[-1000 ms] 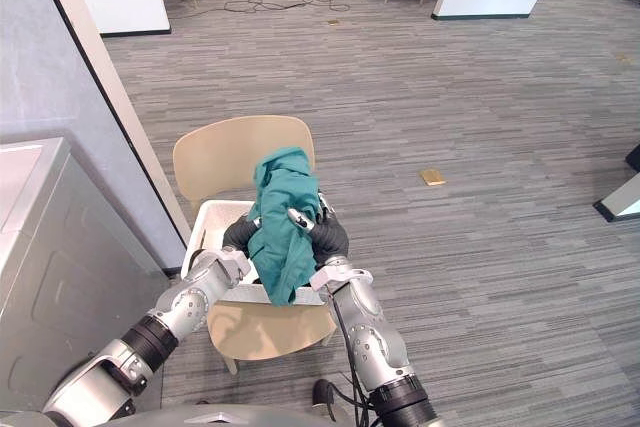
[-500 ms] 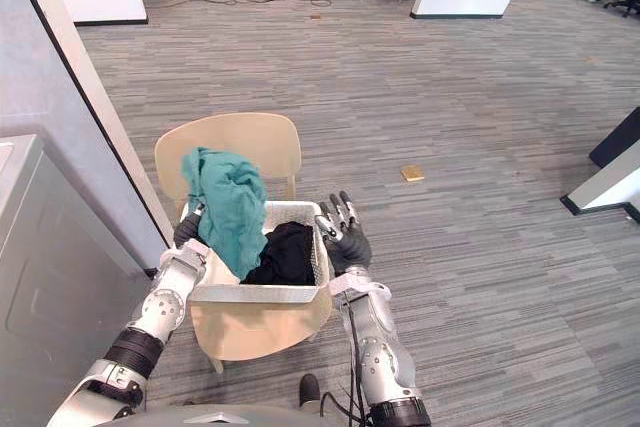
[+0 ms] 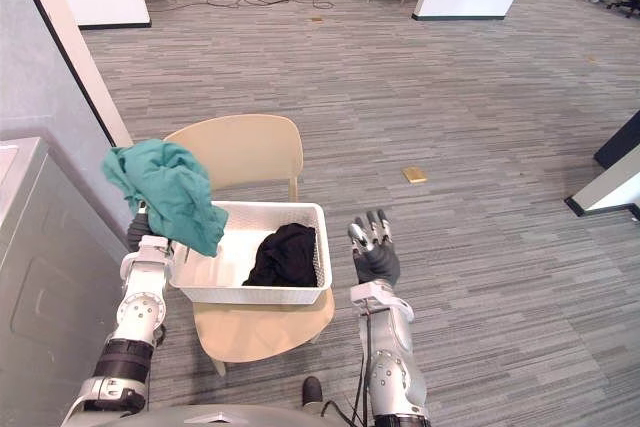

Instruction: Pick up the laundry basket with both hands and put the clothes into the washing machine.

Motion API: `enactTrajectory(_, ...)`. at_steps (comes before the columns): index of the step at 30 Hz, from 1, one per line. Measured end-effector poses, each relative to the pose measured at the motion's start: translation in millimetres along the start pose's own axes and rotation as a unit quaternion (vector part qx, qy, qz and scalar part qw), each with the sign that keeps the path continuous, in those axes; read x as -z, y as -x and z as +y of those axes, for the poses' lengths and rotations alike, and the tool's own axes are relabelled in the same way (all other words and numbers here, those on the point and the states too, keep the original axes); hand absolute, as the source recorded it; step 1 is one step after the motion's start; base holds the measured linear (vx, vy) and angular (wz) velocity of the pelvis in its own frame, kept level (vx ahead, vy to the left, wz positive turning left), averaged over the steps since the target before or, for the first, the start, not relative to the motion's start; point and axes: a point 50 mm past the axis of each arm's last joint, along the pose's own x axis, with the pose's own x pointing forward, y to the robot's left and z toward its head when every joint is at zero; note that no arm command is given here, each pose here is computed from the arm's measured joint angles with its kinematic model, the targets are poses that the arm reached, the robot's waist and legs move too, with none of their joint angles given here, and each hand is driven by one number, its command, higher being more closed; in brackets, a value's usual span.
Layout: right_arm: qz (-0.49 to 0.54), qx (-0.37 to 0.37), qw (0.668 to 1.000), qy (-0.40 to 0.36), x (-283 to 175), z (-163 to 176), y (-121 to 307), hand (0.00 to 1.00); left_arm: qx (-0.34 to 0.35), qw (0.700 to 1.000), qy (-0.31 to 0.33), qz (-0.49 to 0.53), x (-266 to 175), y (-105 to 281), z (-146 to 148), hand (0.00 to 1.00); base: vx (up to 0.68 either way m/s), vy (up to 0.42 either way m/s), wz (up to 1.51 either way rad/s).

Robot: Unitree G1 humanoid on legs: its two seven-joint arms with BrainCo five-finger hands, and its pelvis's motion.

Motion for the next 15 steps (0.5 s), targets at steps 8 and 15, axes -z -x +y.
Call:
enactTrajectory(8,0.015,0.211,0.977,0.036,5.9,-87.1,41.7,0.0,-0.114,0.992,0.021,-0.05,-22.4,32.8,66.5,1.0,0.0,-0.004,0.14)
enactTrajectory(15,0.071,0.365,0.928,0.024,27.0,-142.3,99.4,0.0,-0.187,0.98,0.016,-0.063,-37.4,77.2,112.9,1.0,-0.04,-0.003,0.11)
